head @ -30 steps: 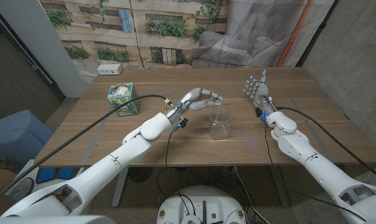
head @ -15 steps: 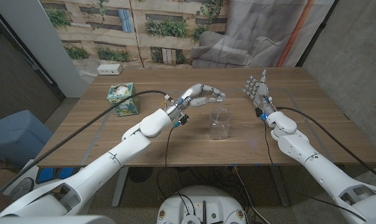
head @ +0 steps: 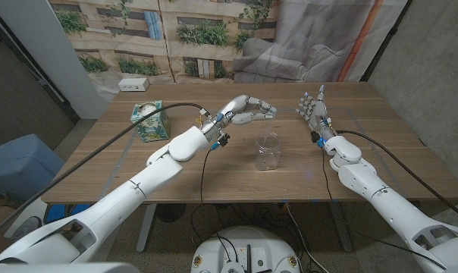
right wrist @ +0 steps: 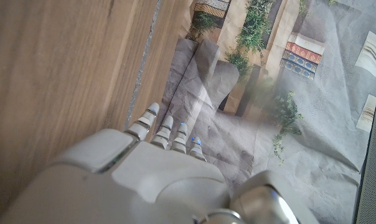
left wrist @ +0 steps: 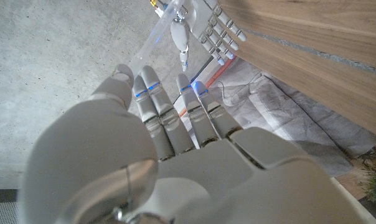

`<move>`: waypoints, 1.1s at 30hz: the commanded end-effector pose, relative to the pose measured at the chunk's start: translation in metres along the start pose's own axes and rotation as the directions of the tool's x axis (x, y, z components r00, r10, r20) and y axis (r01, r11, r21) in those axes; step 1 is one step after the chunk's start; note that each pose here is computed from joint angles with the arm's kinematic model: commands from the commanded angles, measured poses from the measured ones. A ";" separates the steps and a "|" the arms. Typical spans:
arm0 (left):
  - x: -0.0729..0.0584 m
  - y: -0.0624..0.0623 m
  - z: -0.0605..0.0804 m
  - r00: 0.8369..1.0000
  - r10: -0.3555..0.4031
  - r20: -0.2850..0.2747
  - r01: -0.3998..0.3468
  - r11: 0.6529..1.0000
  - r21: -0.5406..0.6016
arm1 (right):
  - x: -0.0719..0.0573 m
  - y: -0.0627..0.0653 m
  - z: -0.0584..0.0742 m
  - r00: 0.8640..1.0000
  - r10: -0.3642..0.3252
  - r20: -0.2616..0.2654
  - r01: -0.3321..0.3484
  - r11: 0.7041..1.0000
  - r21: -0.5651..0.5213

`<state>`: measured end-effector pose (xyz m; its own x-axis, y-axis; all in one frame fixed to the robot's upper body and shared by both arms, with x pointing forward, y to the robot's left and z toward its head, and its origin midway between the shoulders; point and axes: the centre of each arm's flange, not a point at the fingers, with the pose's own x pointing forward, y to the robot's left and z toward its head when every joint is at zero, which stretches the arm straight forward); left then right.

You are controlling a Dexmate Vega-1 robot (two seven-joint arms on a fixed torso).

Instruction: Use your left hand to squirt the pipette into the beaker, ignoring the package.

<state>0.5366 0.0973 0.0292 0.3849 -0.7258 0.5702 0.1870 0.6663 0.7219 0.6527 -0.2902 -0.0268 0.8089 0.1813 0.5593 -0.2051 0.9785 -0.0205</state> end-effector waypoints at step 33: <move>0.015 0.073 0.070 0.998 0.027 0.057 -0.037 0.980 0.198 | 0.000 0.000 0.000 1.000 0.000 0.000 0.000 1.000 0.000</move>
<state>0.4961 0.1111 0.0992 0.3391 -0.7485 0.5699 0.0429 0.6174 0.7855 0.6527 -0.2903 -0.0271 0.8092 0.1809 0.5590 -0.2048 0.9786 -0.0203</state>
